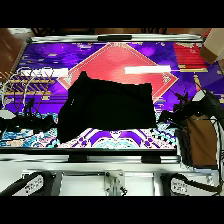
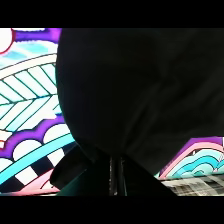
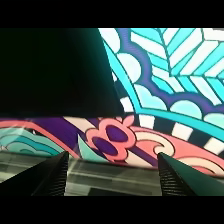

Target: Fold the shirts.

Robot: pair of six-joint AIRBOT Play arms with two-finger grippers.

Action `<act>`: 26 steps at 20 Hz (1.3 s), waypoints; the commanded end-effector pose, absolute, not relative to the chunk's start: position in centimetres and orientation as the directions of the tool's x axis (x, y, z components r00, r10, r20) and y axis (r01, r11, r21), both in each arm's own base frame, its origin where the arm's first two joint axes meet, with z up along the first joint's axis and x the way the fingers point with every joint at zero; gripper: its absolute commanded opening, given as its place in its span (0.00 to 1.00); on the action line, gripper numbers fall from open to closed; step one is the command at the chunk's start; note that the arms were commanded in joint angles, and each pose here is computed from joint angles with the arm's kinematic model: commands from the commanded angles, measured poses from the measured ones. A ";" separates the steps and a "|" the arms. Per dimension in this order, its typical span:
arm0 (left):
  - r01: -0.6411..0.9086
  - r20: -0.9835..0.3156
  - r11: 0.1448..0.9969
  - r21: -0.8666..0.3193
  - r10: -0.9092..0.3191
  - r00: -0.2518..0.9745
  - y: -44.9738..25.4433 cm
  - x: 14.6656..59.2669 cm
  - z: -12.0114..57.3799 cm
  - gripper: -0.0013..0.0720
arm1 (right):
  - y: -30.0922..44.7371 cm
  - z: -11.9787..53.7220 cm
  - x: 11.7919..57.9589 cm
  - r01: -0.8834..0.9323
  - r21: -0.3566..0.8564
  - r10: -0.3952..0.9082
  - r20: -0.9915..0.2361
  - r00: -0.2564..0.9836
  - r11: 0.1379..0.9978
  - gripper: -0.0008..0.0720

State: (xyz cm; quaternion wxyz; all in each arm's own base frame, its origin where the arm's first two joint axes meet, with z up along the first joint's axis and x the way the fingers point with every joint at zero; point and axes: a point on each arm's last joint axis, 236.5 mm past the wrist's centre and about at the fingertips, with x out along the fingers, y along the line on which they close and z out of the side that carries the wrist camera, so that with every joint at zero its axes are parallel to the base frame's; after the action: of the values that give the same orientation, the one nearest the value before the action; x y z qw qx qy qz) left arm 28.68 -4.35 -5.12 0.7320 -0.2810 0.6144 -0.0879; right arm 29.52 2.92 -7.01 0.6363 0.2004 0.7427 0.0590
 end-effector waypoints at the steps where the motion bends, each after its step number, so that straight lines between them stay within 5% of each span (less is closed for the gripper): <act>1: -0.188 -0.844 0.834 -0.519 -0.466 0.265 -4.4 28.8 -3.8 0.06 | 4.4 -9.2 30.9 0.244 0.376 0.405 -0.910 -0.083 0.894 0.94; 7: -0.176 -0.840 0.836 -0.519 -0.462 0.284 -4.4 28.9 -3.1 0.06 | 8.0 -11.8 31.9 0.210 0.394 0.419 -0.904 -0.090 0.895 0.90; 8: -0.176 -0.840 0.836 -0.519 -0.462 0.284 -4.4 28.9 -3.1 0.06 | 8.5 -11.8 32.5 0.200 0.394 0.414 -0.908 -0.070 0.897 0.81; 10: -0.171 -0.839 0.838 -0.518 -0.460 0.291 -4.3 29.1 -2.8 0.06 | 9.2 -11.5 33.3 0.213 0.391 0.409 -0.911 -0.045 0.895 0.20; 11: -0.162 -0.837 0.841 -0.516 -0.455 0.304 -4.2 29.6 -2.3 0.06 | 9.6 -10.9 33.9 0.215 0.406 0.421 -0.907 -0.028 0.888 0.11; 16: 0.032 -0.727 0.895 -0.445 -0.382 0.571 -2.4 36.0 10.9 0.06 | 9.8 3.0 41.1 -0.029 0.439 0.425 -0.848 0.316 0.898 0.11; 19: 0.203 -0.417 0.946 -0.252 -0.295 0.860 -2.2 36.7 31.5 0.06 | 9.6 21.6 42.9 -0.273 0.313 0.414 -0.618 0.668 0.909 0.11; 21: 0.229 -0.071 0.967 -0.110 -0.238 0.969 -3.1 31.6 46.8 0.06 | 8.4 35.7 40.0 -0.321 0.174 0.363 -0.328 0.872 0.931 0.11; 23: 0.199 0.248 0.980 -0.022 -0.188 0.951 -4.2 23.3 57.9 0.06 | 7.4 46.9 33.7 -0.312 0.102 0.315 -0.014 0.949 0.945 0.11; 26: 0.157 0.450 0.988 0.016 -0.147 0.881 -5.5 13.9 63.4 0.06 | 6.7 53.9 24.2 -0.301 0.042 0.285 0.219 0.933 0.953 0.11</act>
State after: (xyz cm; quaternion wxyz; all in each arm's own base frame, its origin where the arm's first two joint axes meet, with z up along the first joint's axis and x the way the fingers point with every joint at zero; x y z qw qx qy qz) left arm 24.67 -3.99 55.39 0.9911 -0.0297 -0.0842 -0.0990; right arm 33.90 7.86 44.47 0.9826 0.0583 0.0519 0.1683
